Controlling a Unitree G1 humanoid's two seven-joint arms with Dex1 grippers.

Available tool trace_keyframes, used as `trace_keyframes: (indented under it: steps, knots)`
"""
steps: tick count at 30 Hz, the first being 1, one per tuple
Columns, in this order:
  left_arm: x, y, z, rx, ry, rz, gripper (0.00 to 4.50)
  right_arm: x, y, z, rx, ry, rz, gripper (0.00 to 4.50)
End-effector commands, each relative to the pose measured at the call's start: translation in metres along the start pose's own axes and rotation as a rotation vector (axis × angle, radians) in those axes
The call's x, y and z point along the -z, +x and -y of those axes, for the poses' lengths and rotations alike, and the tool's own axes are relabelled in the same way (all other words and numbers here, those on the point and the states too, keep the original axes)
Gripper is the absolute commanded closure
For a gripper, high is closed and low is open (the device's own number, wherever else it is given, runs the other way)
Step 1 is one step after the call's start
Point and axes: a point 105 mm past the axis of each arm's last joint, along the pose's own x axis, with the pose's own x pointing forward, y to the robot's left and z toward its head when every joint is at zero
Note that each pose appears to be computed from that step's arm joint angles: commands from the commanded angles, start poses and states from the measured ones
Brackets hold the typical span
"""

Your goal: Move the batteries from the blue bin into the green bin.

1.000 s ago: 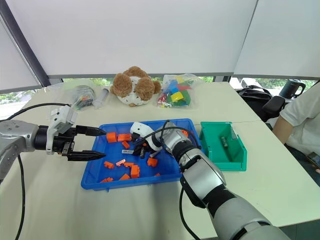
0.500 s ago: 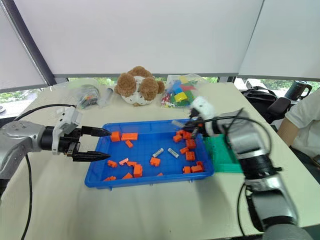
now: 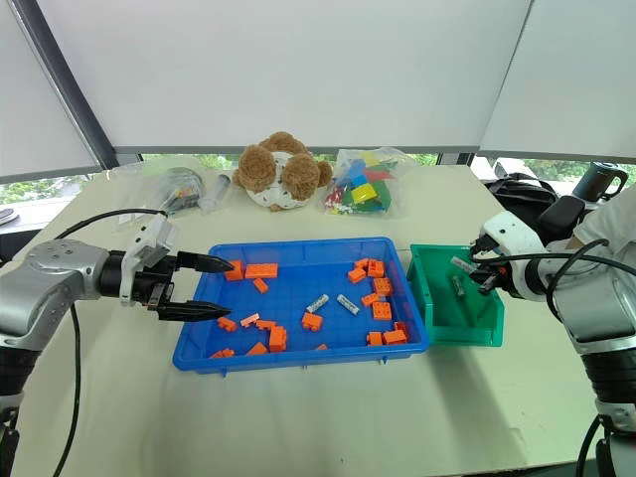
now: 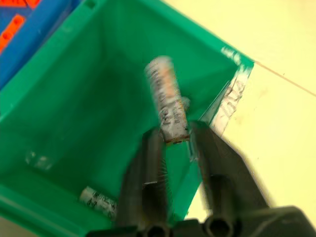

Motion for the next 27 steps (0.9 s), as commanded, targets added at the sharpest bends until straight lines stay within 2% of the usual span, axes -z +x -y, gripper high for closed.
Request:
trace_keyframes:
  steps: [1, 4, 8, 11, 14, 19, 27]
  knots:
    - [-0.008, -0.002, 0.000, 0.002, 0.040, 0.008, 0.00, -0.013, -0.010, 0.004, 0.010, -0.028, 0.053, 1.50]
    - [-0.008, -0.002, 0.000, 0.000, 0.037, 0.007, 0.00, -0.025, -0.014, 0.000, -0.012, -0.053, 0.090, 0.03]
    - [-0.008, -0.003, 0.000, 0.000, 0.030, 0.009, 0.00, -0.062, -0.020, -0.021, -0.127, -0.100, 0.230, 0.03]
    - [-0.009, -0.003, 0.000, 0.003, 0.026, 0.014, 0.00, -0.096, -0.014, -0.057, -0.287, -0.156, 0.340, 0.03]
    - [-0.010, -0.002, -0.001, 0.005, 0.025, 0.016, 0.00, -0.115, 0.009, -0.097, -0.424, -0.240, 0.383, 0.03]
    - [-0.013, -0.003, 0.000, 0.004, 0.028, 0.016, 0.00, -0.127, 0.042, -0.133, -0.527, -0.352, 0.446, 0.03]
    - [-0.014, -0.005, 0.002, -0.008, 0.025, 0.014, 0.00, -0.126, 0.083, -0.156, -0.617, -0.546, 0.391, 0.03]
